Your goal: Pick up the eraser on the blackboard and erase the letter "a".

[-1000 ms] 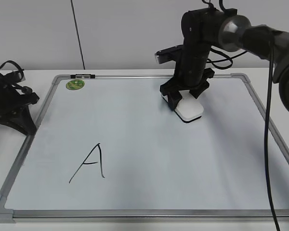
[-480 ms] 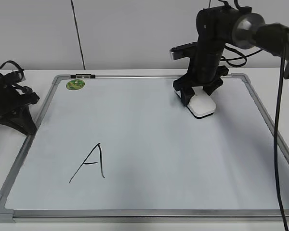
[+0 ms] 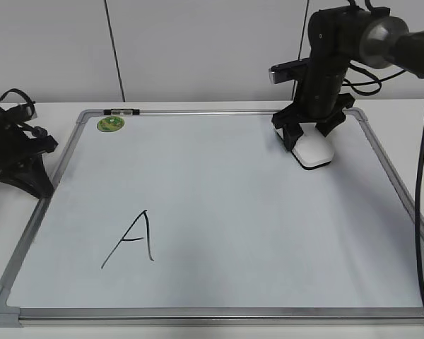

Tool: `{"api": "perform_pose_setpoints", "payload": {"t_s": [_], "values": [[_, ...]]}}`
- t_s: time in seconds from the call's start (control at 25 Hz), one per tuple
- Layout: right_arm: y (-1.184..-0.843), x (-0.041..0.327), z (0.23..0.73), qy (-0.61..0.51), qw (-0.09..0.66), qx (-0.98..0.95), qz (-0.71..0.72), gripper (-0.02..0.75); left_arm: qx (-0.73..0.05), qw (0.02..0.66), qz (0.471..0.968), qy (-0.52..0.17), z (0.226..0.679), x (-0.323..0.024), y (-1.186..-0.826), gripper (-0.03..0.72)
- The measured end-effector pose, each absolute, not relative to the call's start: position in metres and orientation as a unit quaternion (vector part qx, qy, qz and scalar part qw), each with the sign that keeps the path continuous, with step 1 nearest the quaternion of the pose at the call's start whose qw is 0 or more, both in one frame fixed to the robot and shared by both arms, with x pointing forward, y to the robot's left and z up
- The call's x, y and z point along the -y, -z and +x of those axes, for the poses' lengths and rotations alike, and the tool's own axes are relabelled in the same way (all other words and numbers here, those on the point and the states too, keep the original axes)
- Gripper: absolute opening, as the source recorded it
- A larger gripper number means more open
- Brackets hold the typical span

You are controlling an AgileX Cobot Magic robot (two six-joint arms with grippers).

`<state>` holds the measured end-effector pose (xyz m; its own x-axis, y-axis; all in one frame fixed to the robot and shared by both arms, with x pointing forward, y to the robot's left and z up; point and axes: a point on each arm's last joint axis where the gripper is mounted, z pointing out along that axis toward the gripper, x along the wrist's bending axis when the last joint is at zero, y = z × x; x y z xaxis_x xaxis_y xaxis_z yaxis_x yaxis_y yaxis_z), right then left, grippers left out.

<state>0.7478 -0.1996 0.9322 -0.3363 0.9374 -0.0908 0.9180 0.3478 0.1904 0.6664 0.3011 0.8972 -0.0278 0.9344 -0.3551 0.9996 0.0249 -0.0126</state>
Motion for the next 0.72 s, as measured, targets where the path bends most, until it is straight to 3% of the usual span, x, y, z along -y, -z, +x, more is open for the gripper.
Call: {"api": "perform_pose_setpoints", "payload": {"t_s": [0.2, 0.44, 0.52, 0.72], "values": [[-0.954, 0.206, 0.745, -0.058, 0.104, -0.812, 0.571, 0.533, -0.705, 0.125, 0.686, 0.13, 0.666, -0.301, -0.897, 0.029], [-1.041, 0.213, 0.727, -0.117, 0.161, -0.798, 0.569, 0.533, -0.705, 0.124, 0.686, 0.13, 0.666, -0.301, -0.897, 0.029], [-1.057, 0.214, 0.719, -0.125, 0.167, -0.796, 0.568, 0.533, -0.704, 0.124, 0.687, 0.13, 0.666, -0.301, -0.897, 0.029], [-1.066, 0.222, 0.692, -0.114, 0.143, -0.796, 0.576, 0.533, -0.705, 0.124, 0.687, 0.129, 0.667, -0.301, -0.897, 0.029]]}}
